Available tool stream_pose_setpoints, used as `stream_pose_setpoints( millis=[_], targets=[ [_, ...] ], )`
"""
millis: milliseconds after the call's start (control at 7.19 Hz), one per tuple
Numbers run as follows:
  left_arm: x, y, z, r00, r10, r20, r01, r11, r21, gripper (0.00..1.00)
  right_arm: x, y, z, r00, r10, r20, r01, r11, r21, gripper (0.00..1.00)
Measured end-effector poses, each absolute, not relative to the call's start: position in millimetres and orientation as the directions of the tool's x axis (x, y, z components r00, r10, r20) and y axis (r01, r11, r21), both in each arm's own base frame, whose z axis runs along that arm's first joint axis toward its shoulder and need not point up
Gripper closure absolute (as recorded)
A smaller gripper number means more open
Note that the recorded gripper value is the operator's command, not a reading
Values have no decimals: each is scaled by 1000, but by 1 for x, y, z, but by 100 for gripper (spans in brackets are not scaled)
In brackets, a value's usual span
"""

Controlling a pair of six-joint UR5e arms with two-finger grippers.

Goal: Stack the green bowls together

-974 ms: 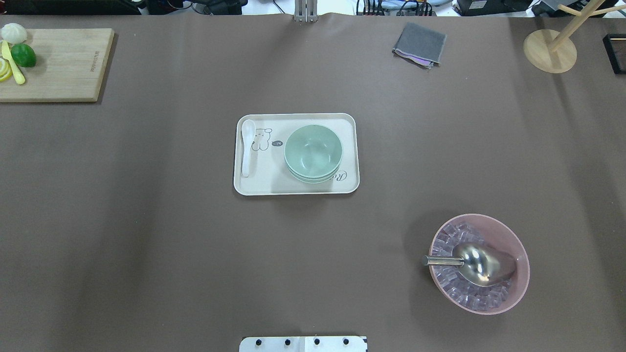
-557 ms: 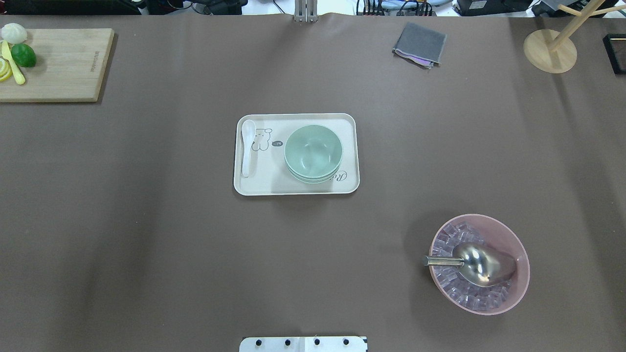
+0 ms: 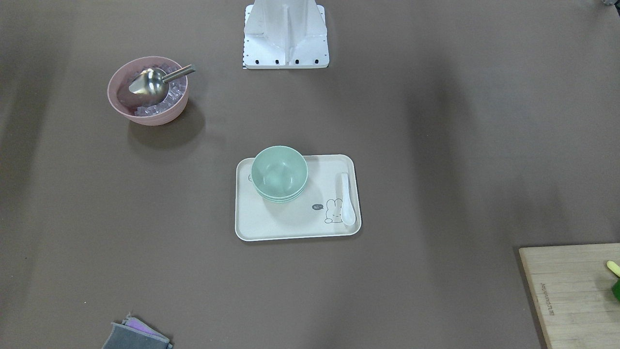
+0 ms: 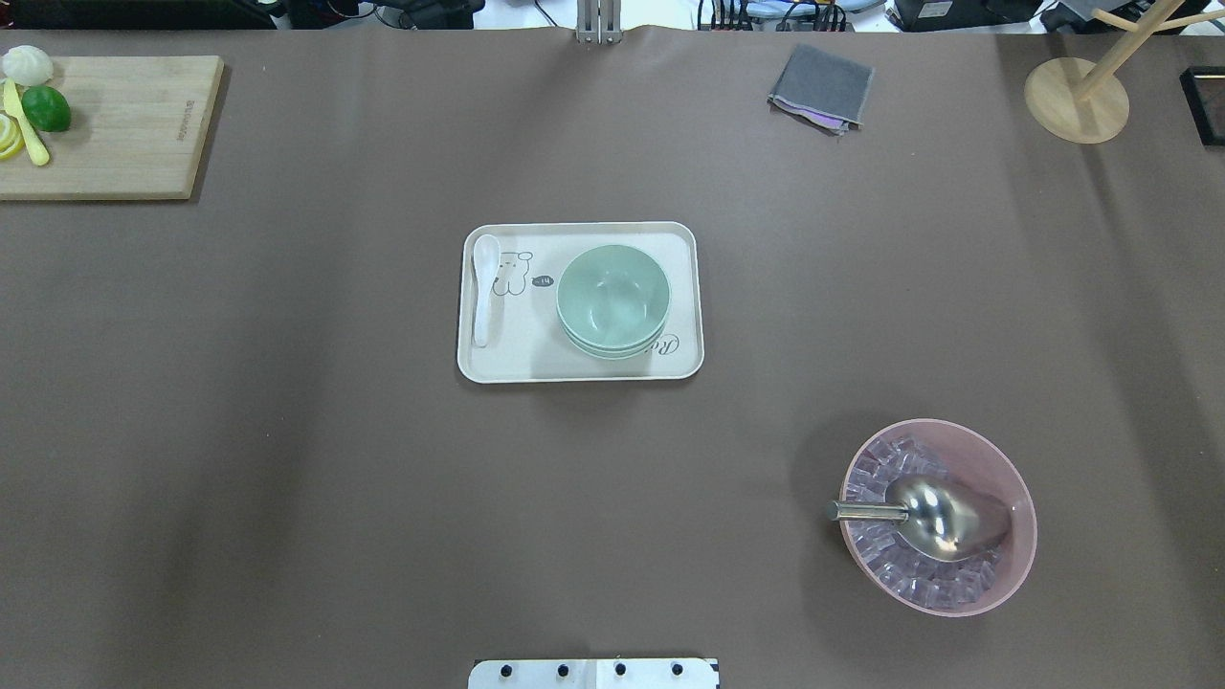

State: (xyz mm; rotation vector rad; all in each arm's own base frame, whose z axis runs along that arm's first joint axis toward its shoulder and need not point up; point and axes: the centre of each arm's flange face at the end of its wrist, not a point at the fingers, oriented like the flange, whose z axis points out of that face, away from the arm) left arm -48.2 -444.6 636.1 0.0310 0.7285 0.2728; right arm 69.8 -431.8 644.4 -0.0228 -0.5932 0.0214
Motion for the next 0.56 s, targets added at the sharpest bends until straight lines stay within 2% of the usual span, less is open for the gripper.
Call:
stream_pose_setpoints(
  millis=[557],
  targets=[
    [-49, -443, 639, 714, 250, -654, -234, 966, 115, 1, 63, -433, 645, 829, 11, 559, 4, 1000, -25, 0]
  ],
)
